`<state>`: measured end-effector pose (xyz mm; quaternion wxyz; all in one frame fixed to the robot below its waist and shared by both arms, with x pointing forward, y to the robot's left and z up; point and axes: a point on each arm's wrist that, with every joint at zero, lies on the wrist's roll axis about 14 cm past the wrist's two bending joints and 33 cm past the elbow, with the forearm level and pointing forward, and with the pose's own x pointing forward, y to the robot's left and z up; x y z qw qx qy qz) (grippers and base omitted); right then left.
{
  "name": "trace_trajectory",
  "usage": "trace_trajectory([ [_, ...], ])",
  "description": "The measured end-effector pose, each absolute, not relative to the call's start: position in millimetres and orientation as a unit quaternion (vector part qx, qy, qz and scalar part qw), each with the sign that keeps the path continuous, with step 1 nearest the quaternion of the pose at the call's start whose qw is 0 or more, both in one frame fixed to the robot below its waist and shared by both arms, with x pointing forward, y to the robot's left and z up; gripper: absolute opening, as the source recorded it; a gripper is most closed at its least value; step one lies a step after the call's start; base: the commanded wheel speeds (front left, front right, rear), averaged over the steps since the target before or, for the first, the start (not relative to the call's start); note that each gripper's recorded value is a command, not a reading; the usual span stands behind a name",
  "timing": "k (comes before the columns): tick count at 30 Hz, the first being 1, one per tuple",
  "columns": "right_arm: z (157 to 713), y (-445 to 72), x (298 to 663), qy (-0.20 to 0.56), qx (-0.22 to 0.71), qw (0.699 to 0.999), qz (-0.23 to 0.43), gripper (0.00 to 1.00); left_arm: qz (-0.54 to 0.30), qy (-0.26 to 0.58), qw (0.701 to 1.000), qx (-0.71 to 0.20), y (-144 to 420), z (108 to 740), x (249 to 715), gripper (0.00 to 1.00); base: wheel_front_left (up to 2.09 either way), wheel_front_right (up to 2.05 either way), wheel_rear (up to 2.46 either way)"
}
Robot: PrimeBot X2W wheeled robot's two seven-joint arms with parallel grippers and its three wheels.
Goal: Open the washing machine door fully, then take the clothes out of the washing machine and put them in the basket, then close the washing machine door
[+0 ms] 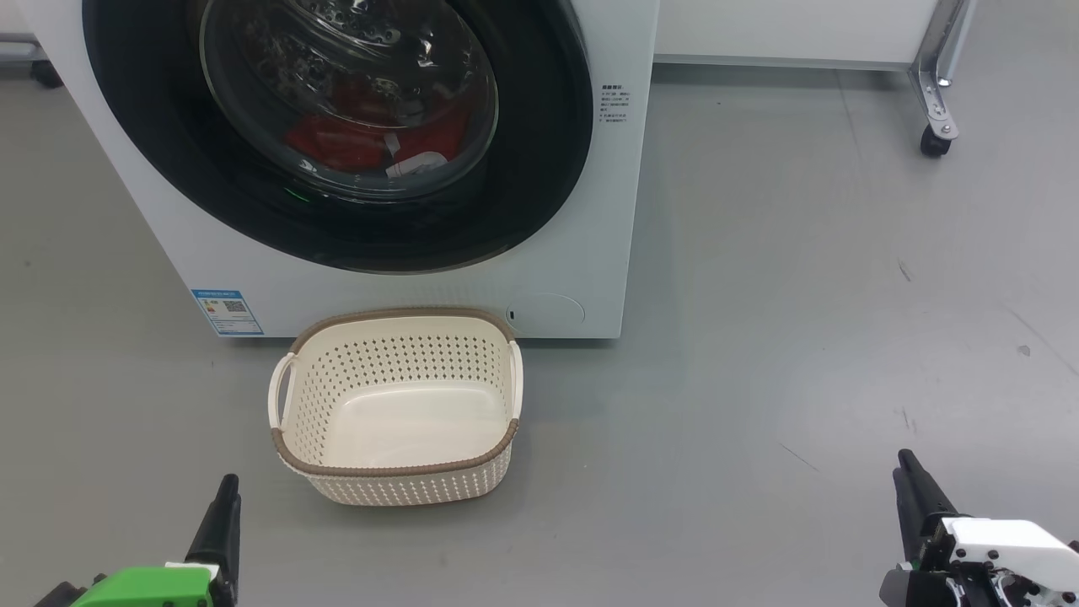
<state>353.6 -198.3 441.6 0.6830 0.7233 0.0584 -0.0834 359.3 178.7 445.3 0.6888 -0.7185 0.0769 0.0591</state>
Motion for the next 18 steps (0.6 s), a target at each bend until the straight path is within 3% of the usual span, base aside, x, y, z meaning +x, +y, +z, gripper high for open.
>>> trace_trajectory([
  [18,442.4,-197.2,351.4,0.051,0.706,0.700,-0.091,1.00,0.069,0.068,0.698,-0.709,177.0,445.1,358.2,1.00,0.00,0.00,0.00],
])
